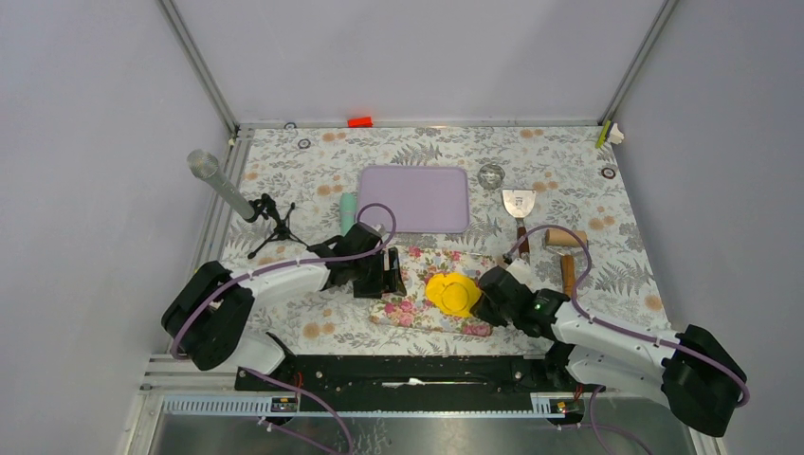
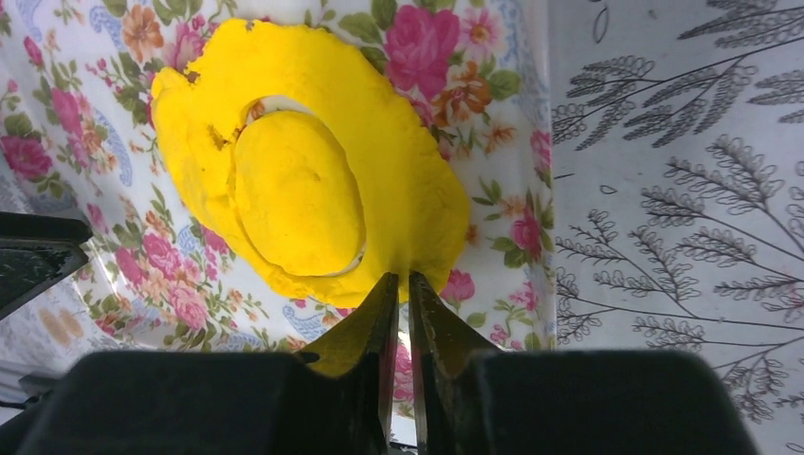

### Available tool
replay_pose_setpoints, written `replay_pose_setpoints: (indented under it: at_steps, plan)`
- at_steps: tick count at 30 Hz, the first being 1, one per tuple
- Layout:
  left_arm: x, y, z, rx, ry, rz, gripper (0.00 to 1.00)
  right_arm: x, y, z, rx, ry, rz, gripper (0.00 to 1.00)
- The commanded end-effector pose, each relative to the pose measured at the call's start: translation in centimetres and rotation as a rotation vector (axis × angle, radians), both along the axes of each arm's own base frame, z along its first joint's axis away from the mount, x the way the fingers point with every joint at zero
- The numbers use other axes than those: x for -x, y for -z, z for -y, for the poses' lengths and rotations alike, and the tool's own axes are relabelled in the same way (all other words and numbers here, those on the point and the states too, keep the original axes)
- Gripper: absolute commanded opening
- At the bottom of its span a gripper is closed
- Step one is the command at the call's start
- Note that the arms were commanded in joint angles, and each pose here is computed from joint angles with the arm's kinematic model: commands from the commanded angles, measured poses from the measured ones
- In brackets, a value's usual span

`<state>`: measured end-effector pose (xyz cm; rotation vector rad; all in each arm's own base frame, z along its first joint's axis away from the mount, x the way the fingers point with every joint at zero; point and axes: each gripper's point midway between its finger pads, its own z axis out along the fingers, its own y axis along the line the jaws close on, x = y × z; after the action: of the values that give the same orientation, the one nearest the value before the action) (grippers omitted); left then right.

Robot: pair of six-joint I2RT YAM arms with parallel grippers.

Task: Roll out the dumpling wrappers from the dough
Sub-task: Remove the dumpling wrapper from the work surface.

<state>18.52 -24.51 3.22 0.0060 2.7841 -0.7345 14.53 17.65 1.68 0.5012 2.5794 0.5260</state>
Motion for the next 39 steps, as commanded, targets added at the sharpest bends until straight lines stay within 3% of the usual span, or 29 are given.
replay_pose_setpoints:
  at_steps: [1,12,21,31,34,39]
  plan:
    - [0.9,2.7,-2.7,-0.133,0.015,-0.064,0.73,0.1,1.1,3.6,0.194,0.045,-0.004,0.15]
    - [1.8,4.7,-4.3,-0.228,0.017,-0.126,0.72,-1.4,-0.9,4.5,0.269,0.061,0.061,0.15]
    - [2.1,3.7,-2.2,-0.151,0.086,-0.122,0.71,-2.0,-4.6,-0.8,0.000,-0.019,0.105,0.17]
    - [2.2,-1.4,0.8,0.040,0.108,-0.036,0.70,-0.2,-2.9,-2.6,-0.073,-0.126,0.038,0.14]
    - [2.6,-1.4,2.1,0.109,0.115,-0.069,0.69,0.3,-2.3,-2.1,-0.085,-0.138,0.046,0.14]
    - [2.3,1.2,2.2,0.071,0.079,-0.109,0.67,-0.1,-1.6,-2.0,-0.073,-0.127,0.060,0.14]
